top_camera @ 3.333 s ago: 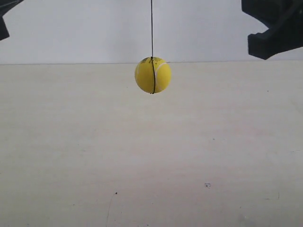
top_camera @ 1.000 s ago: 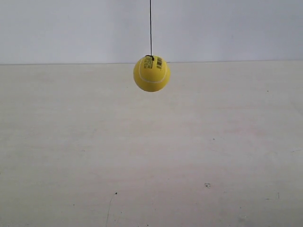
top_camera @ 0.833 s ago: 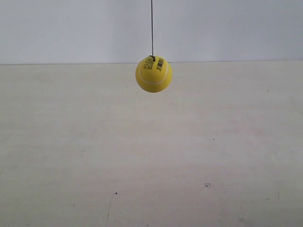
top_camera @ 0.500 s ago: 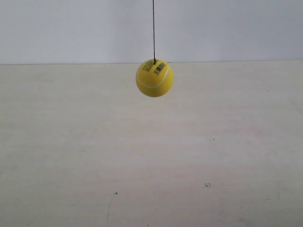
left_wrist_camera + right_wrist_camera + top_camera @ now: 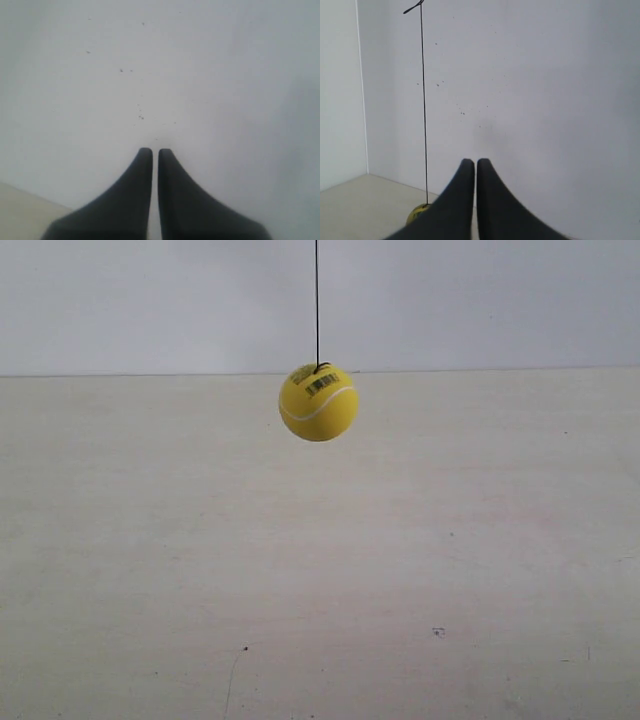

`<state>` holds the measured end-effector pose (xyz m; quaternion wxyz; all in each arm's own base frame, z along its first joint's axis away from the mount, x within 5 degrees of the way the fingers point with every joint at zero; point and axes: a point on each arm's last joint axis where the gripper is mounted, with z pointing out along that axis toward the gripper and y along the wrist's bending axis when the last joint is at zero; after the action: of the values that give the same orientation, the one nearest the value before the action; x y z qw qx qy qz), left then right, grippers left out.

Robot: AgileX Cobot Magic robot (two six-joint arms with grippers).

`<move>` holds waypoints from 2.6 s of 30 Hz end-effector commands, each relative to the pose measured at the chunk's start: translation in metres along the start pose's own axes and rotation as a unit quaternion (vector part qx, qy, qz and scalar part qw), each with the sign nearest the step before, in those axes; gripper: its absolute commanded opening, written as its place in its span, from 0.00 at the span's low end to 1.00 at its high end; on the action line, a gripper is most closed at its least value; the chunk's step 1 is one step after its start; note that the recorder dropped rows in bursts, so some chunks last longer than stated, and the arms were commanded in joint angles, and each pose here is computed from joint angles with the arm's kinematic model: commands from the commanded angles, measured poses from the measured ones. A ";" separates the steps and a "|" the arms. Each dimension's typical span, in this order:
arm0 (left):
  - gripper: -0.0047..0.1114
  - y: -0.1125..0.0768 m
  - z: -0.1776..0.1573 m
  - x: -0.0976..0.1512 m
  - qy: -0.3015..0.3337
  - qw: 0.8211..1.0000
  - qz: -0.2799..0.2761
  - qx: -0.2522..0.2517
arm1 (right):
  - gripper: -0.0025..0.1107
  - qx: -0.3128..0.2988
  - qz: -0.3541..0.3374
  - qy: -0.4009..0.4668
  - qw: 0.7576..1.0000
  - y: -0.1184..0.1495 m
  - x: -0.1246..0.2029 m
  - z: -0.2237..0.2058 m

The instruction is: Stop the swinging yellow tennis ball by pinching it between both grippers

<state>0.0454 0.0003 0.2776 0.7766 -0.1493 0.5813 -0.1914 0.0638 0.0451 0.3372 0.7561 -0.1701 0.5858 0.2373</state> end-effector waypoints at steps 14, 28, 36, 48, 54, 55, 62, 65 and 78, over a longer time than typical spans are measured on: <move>0.08 0.023 -0.005 0.039 0.039 0.998 0.023 -0.043 | 0.02 -0.003 0.000 -0.005 1.000 0.001 -0.001 -0.001; 0.08 0.030 -0.007 0.050 0.052 0.989 0.133 -0.040 | 0.02 -0.003 0.000 -0.005 1.000 0.001 -0.001 -0.001; 0.08 0.038 -0.011 0.065 0.149 0.953 0.258 -0.058 | 0.02 -0.003 0.000 -0.005 1.000 0.001 -0.001 -0.001; 0.08 0.045 -0.017 0.078 0.231 0.933 0.266 -0.076 | 0.02 -0.003 0.002 -0.005 1.000 0.001 -0.001 -0.001; 0.08 0.045 -0.017 0.078 0.231 0.933 0.266 -0.076 | 0.02 -0.003 0.002 -0.005 1.000 0.001 -0.001 -0.001; 0.08 0.045 -0.017 0.078 0.231 0.933 0.266 -0.076 | 0.02 -0.003 0.002 -0.005 1.000 0.001 -0.001 -0.001; 0.08 0.045 -0.017 0.078 0.231 0.933 0.266 -0.076 | 0.02 -0.003 0.001 -0.005 1.000 0.001 -0.001 -0.001; 0.08 0.045 -0.017 0.078 0.231 0.933 0.266 -0.076 | 0.02 -0.003 0.001 -0.005 1.000 0.001 -0.001 -0.001; 0.08 0.045 -0.017 0.078 0.231 0.933 0.266 -0.076 | 0.02 0.033 -0.004 -0.005 0.999 -0.004 -0.001 -0.008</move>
<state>0.0546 0.0033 0.1880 0.6308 -0.0002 0.7751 0.0352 0.0649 0.0400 0.3359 0.7575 -0.1498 0.5968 0.2183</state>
